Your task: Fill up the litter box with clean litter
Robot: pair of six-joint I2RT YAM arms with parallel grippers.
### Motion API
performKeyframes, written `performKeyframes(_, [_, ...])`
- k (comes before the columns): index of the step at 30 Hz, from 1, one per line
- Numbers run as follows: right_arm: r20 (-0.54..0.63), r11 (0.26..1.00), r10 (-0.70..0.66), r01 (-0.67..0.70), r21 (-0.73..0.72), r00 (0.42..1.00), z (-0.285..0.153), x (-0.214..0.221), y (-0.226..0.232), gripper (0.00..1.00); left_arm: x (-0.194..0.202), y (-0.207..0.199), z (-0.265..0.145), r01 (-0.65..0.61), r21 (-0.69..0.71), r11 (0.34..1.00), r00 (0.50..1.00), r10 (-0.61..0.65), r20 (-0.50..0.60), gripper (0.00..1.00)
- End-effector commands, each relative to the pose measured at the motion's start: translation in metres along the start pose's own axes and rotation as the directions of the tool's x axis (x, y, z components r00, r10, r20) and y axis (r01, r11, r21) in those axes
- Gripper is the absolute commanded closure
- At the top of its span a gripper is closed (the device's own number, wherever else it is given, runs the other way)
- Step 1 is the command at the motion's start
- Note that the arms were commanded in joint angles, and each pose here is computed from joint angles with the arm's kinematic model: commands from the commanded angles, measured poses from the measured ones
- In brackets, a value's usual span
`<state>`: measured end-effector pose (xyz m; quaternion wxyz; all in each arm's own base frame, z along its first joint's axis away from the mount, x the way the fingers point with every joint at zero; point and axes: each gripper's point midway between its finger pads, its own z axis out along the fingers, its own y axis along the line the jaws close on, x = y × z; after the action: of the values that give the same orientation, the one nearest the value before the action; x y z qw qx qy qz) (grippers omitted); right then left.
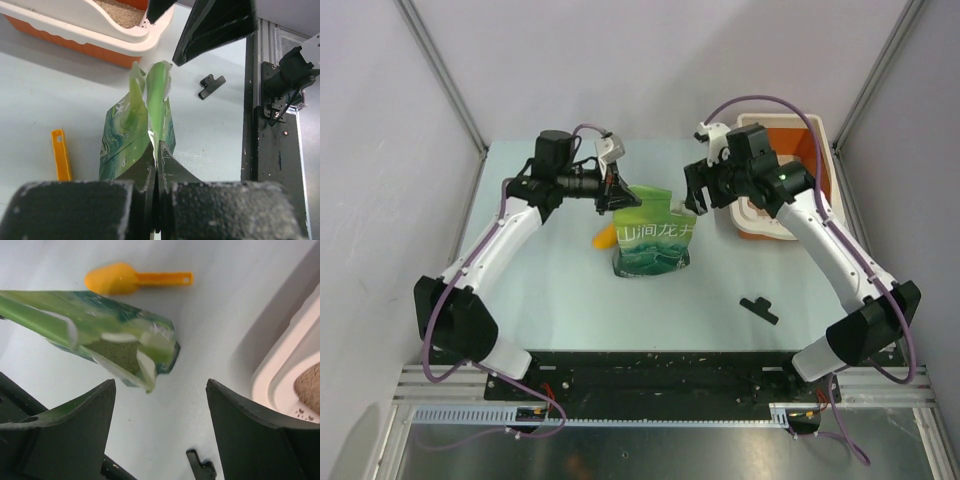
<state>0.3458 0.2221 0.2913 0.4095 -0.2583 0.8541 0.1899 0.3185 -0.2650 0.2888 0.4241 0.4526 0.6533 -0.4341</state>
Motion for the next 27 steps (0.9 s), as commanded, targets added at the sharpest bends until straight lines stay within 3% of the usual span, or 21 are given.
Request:
performKeyframes(1, [-0.037,0.997,0.048,-0.045,0.057,0.998,0.002,0.017,-0.006,0.22,-0.044,-0.023,-0.019,-0.193,0.000,0.981,0.976,0.192,0.100,1.00])
performKeyframes(12, [-0.031,0.990,0.138,-0.138,-0.015,0.990,0.027,0.002,-0.006,0.23,-0.035,-0.028,-0.016,-0.182,0.000,0.983,0.979,0.181,0.096,1.00])
performKeyframes(20, [-0.096,0.988,0.140,-0.146,-0.060,0.986,0.043,0.015,0.012,0.24,-0.036,-0.028,-0.016,-0.193,-0.016,0.981,0.976,0.194,0.098,1.00])
performKeyframes(27, [-0.149,0.987,0.160,-0.163,-0.006,0.976,0.051,0.036,0.013,0.25,-0.038,-0.032,-0.017,-0.202,-0.020,0.979,0.973,0.203,0.106,1.00])
